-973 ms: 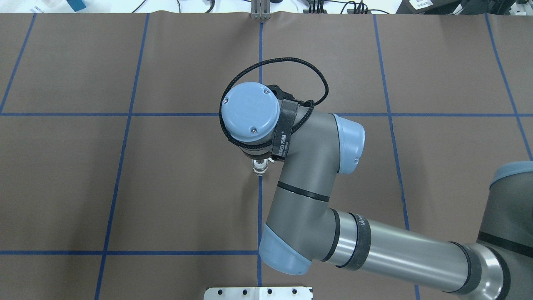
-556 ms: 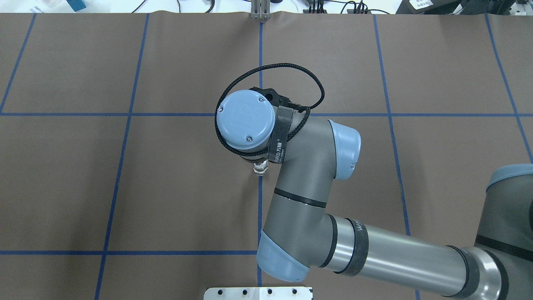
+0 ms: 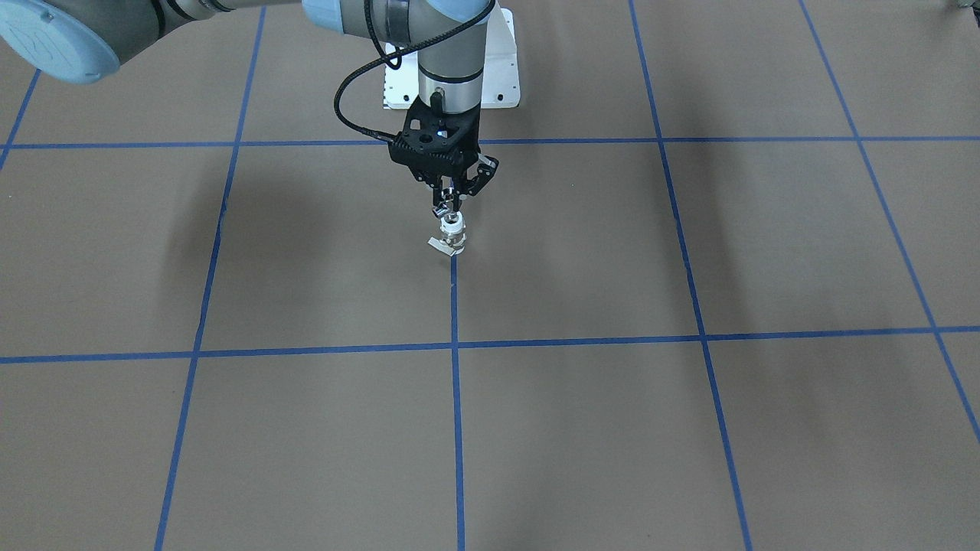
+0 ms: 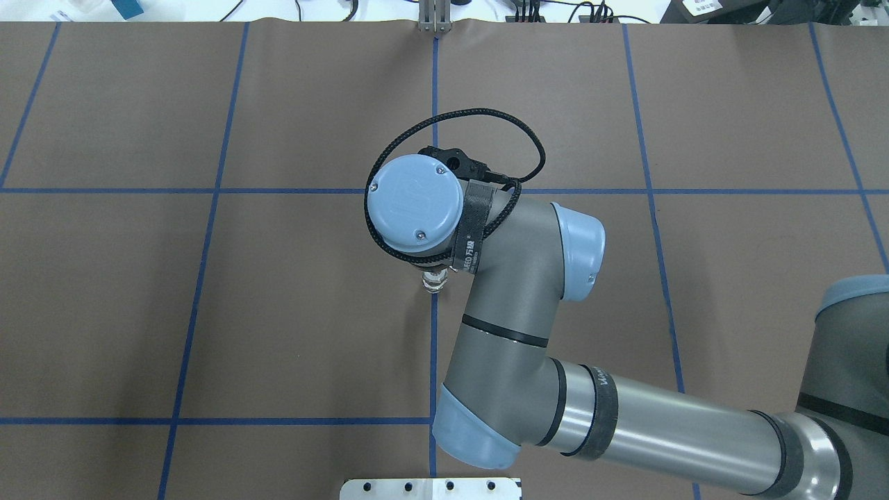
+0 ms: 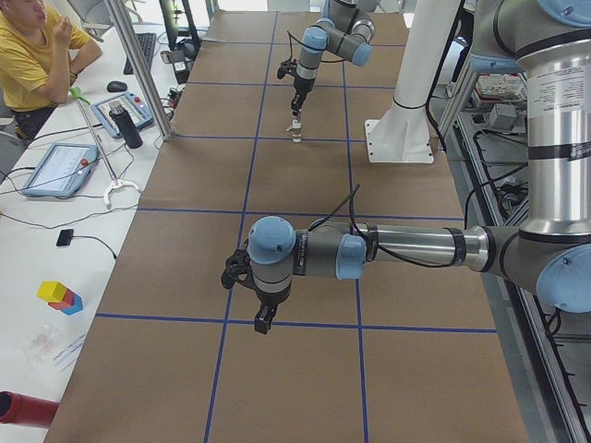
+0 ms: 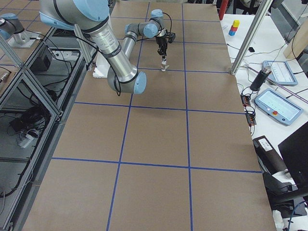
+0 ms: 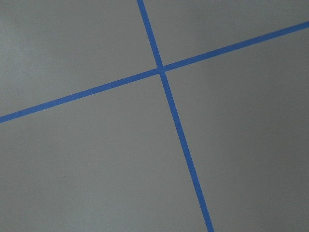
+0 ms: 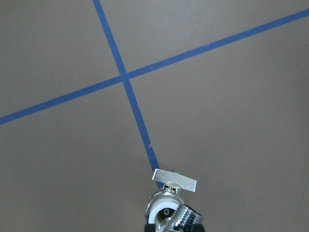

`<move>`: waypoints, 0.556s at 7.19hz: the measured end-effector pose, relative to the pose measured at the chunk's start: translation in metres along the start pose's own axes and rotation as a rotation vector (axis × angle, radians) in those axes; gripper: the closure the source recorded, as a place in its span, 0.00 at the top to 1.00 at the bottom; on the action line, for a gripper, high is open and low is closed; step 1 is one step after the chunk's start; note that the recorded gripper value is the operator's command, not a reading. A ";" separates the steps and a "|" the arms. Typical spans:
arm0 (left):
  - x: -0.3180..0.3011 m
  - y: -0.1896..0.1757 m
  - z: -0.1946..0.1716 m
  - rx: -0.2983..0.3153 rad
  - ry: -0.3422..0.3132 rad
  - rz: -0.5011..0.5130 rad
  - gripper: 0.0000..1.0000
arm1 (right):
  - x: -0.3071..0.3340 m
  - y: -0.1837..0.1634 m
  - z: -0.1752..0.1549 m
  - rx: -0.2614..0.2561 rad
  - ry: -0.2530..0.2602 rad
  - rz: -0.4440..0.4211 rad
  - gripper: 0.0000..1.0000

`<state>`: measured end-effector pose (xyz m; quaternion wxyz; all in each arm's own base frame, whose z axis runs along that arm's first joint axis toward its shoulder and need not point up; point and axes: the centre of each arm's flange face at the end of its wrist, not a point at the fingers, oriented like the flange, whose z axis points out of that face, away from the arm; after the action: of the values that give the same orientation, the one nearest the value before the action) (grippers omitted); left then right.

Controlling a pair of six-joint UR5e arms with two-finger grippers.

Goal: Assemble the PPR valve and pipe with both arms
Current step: 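Lower the chrome fitting into the valve's top opening with the right gripper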

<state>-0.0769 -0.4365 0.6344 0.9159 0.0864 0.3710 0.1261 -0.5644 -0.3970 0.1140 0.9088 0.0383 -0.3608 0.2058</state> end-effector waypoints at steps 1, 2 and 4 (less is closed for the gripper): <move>0.000 0.000 0.000 0.000 0.000 0.000 1.00 | -0.001 0.000 0.000 0.001 -0.001 0.000 0.00; 0.000 0.000 0.000 0.000 0.000 0.000 1.00 | -0.002 0.000 -0.002 0.001 -0.004 -0.003 0.00; 0.000 0.000 0.000 0.000 -0.001 0.000 1.00 | -0.002 0.000 -0.003 0.001 -0.006 -0.010 0.00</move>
<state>-0.0769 -0.4365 0.6342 0.9160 0.0865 0.3708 0.1262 -0.5638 -0.3968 0.1102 0.9087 0.0414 -0.3634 0.2015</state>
